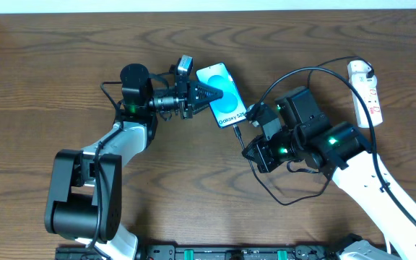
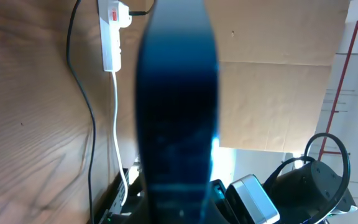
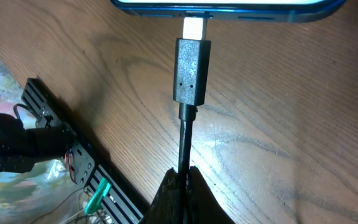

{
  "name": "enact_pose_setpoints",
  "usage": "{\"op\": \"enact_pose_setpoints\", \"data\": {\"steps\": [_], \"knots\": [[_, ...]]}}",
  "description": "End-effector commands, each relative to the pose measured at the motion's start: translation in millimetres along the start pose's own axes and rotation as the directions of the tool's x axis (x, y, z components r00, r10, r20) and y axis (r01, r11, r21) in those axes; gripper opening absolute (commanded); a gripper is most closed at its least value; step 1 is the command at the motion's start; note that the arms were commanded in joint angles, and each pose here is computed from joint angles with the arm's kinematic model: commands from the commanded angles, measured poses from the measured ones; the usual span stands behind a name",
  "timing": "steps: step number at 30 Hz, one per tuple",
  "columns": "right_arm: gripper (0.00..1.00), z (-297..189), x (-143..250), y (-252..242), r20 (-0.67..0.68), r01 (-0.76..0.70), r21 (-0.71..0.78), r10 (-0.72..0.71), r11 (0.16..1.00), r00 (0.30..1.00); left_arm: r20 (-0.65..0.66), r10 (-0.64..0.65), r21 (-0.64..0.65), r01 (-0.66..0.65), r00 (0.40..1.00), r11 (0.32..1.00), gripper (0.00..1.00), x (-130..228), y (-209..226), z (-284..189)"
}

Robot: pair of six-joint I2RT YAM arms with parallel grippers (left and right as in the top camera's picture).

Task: Plug charger to phone and switch on socket
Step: 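Align the USB-C plug under the phone's bottom port with the right gripper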

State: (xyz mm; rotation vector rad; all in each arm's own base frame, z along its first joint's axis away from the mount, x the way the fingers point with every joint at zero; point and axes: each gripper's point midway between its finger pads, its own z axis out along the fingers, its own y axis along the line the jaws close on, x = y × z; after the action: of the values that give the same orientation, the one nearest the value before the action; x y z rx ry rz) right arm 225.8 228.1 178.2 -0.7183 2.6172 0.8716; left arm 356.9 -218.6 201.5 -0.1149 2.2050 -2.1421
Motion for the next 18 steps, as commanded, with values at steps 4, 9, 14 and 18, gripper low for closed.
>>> {"op": "enact_pose_setpoints", "data": {"steps": [4, 9, 14, 18], "knots": [[0.01, 0.9, 2.0, 1.9, -0.008, -0.001, -0.002, 0.001, 1.000, 1.000, -0.021, 0.073, 0.014, -0.073, 0.997, 0.997, 0.07, -0.2, -11.7, -0.2], [0.01, 0.9, 1.7, 1.9, -0.007, 0.000, -0.002, 0.000, 1.000, 1.000, -0.038, 0.090, 0.017, -0.089, 0.995, 0.996, 0.07, 2.6, -11.9, -0.2], [0.01, 0.9, 0.5, 1.9, -0.002, 0.002, -0.002, -0.002, 1.000, 1.000, -0.041, 0.090, 0.017, -0.089, 0.995, 0.996, 0.07, 3.3, -11.9, -0.3], [0.01, 0.9, 0.6, 1.9, -0.002, 0.002, -0.002, -0.002, 1.000, 1.000, -0.041, 0.089, 0.017, -0.088, 0.995, 0.996, 0.07, 3.2, -11.9, -0.3]]}}
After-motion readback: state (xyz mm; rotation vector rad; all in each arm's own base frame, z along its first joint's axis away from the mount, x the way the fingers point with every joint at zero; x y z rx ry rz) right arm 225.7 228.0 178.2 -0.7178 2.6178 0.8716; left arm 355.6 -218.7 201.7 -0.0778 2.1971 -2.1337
